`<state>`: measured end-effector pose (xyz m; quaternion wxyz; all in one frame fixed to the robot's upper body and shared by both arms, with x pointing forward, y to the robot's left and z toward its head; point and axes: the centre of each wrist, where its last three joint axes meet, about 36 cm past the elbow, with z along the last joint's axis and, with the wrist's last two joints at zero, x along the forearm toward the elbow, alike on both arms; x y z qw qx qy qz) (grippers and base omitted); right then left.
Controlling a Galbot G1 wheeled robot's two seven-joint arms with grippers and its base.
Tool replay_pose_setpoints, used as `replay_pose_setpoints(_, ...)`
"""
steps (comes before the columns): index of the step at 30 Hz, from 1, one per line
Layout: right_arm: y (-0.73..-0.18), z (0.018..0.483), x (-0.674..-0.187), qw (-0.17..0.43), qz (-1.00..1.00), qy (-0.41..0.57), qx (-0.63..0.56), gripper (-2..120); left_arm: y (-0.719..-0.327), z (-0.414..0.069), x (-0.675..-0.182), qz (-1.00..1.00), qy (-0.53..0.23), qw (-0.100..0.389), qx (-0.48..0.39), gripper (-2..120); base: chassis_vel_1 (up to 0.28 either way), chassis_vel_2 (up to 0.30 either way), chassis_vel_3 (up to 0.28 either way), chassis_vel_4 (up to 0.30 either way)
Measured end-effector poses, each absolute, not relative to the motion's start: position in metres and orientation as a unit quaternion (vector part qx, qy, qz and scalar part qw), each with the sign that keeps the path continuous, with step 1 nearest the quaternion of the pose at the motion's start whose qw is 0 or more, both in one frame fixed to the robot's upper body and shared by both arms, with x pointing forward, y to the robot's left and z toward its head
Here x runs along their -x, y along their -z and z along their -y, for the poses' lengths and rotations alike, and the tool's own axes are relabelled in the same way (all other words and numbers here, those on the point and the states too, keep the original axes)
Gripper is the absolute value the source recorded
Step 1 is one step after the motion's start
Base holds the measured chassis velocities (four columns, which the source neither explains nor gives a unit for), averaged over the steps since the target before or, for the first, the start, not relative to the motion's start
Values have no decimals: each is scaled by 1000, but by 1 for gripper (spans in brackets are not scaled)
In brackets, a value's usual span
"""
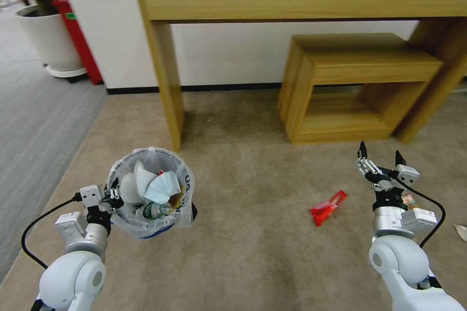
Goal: Pick up the trash bin and place the garbage on the floor into it.
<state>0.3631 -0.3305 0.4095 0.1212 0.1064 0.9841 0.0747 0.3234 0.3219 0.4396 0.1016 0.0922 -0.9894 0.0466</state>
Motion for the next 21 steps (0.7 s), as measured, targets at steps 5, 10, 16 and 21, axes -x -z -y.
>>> replay_pose_setpoints(5, -407, 328, -365, 122, -984, -76, -105, 100, -439, -322, -324, 989, -47, 101, -93, 2, -108, -128, -114, -116)
replay_pose_setpoints(10, -404, 326, -365, 121, -984, -77, -102, 100, -439, -323, -324, 989, -47, 99, -95, 2, -125, -104, -114, -140)
replay_pose_setpoints(16, -403, 325, -367, 122, -984, -77, -101, 100, -439, -324, -324, 989, -47, 99, -96, 2, -125, -120, -124, -120)
replay_pose_setpoints(21, -402, 324, -367, 122, -985, -77, -99, 100, -438, -324, -324, 989, -47, 98, -96, 2, -128, -132, -127, -127)
